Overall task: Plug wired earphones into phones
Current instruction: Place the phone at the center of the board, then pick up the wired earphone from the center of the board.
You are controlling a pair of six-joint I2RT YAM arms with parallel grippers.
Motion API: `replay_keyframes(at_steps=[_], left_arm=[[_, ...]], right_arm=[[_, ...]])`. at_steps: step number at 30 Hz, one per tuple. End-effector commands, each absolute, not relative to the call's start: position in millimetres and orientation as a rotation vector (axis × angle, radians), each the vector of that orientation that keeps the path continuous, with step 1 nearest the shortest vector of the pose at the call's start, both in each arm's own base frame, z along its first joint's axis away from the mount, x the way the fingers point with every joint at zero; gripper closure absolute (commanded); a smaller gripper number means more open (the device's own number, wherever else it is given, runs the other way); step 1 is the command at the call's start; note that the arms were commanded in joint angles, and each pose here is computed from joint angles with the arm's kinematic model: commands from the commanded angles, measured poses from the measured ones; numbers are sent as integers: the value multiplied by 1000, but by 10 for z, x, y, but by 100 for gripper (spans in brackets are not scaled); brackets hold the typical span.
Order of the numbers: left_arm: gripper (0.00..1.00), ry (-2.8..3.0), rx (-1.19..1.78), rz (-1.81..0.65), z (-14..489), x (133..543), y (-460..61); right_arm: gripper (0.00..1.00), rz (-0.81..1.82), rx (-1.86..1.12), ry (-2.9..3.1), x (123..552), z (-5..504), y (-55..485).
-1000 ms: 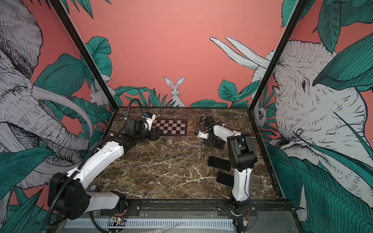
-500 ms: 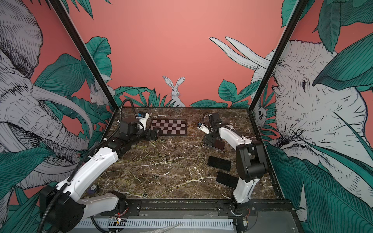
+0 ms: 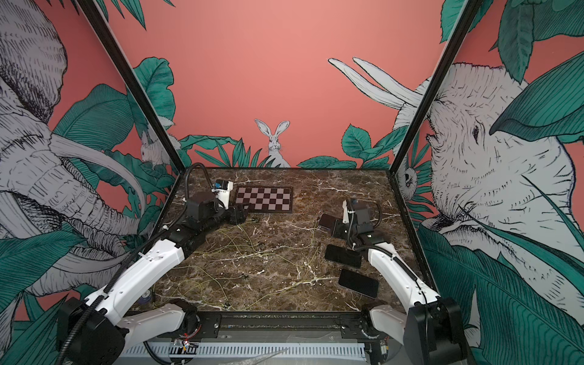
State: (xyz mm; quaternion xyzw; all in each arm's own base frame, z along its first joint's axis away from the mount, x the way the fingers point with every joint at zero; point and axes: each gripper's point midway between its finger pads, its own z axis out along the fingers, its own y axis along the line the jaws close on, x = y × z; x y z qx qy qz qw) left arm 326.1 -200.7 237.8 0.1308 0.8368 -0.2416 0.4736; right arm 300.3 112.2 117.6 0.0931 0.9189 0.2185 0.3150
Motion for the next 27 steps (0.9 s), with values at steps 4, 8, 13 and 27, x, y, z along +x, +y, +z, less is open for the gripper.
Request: replay_keyframes(at_steps=[4,8,13,27], left_arm=[[35,2185,487,-898,2189,2972,-2718],[37,2257,500,-770,1899,2982,-2581],[38,2212,480,-744,1877,2964,-2497],[38,2232,472,-743,1878,2944,-2483]], right_arm=[[72,804,619,2324,2929,933,1327],[76,777,634,2388,2955,694,1462],[83,729,628,2391,3084,582,1606],[77,575,697,2380,3112,384,1404]])
